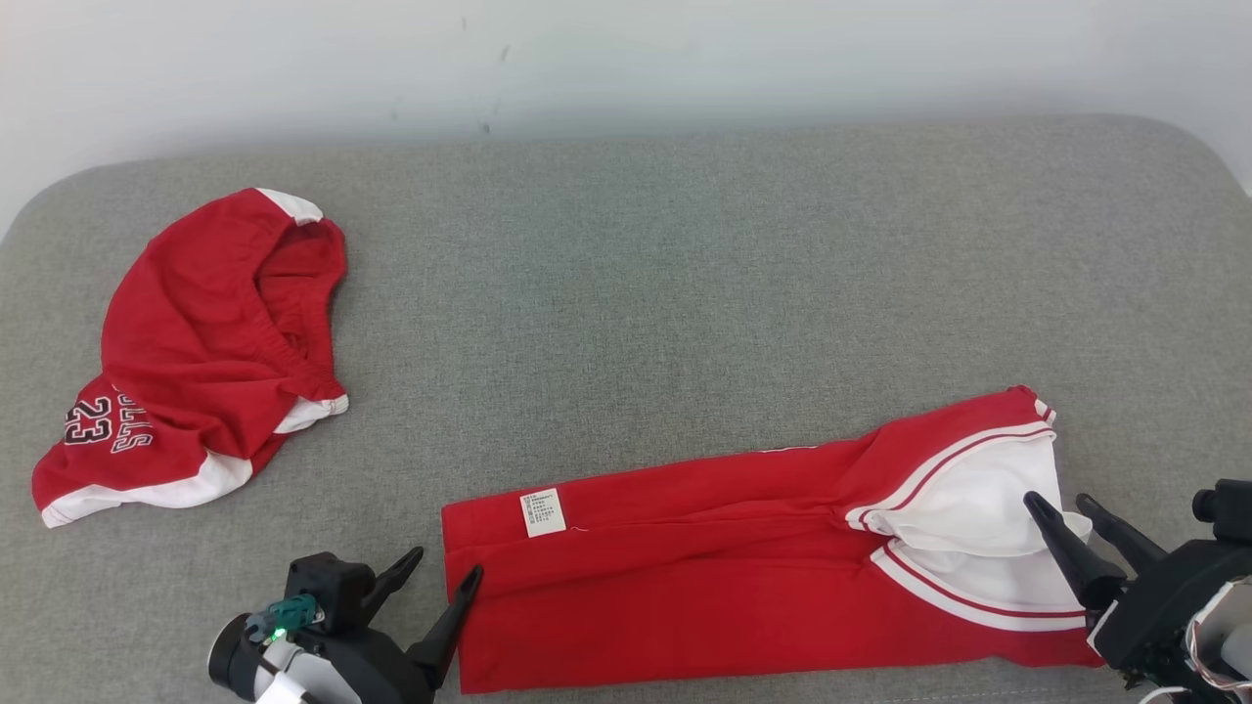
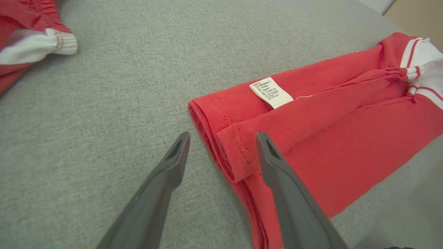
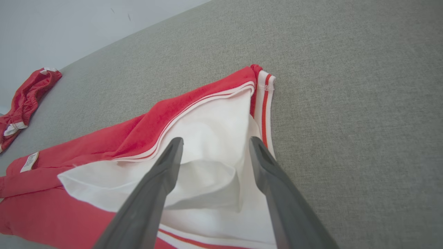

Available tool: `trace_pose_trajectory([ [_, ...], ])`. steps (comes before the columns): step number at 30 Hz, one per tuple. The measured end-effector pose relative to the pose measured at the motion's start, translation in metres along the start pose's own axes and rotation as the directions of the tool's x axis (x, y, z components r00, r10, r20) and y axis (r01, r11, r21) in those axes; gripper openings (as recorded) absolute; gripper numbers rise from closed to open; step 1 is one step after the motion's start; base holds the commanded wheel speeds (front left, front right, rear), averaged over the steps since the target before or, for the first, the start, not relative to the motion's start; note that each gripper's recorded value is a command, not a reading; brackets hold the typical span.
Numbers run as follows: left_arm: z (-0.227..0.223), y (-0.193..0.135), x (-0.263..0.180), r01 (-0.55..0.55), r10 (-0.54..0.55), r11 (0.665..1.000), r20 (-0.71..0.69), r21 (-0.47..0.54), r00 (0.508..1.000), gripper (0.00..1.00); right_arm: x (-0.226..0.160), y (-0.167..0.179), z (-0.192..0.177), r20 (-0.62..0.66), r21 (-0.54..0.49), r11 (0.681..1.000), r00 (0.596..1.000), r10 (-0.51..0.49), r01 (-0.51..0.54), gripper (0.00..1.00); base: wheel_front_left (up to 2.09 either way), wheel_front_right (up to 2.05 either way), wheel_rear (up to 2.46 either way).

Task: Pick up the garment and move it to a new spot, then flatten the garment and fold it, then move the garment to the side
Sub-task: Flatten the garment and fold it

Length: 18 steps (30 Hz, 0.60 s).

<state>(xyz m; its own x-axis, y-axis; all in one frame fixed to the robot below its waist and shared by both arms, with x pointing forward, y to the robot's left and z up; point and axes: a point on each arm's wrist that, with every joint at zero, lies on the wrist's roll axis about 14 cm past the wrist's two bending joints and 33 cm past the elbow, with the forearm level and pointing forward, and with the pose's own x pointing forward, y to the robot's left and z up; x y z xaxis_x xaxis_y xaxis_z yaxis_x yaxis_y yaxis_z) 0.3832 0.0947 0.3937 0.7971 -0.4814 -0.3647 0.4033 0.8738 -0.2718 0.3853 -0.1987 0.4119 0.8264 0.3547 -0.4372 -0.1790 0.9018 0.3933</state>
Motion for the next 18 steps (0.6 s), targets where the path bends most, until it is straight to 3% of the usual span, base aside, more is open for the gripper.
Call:
trace_pose_trajectory([
  [18,-0.002,0.009,-0.012,-0.044,0.044,0.999,0.021,-0.02,0.999,1.0,-0.025,-0.026,-0.031,-0.044,0.036,0.995,0.995,-0.094,0.096,1.0,0.0,0.0,0.0],
])
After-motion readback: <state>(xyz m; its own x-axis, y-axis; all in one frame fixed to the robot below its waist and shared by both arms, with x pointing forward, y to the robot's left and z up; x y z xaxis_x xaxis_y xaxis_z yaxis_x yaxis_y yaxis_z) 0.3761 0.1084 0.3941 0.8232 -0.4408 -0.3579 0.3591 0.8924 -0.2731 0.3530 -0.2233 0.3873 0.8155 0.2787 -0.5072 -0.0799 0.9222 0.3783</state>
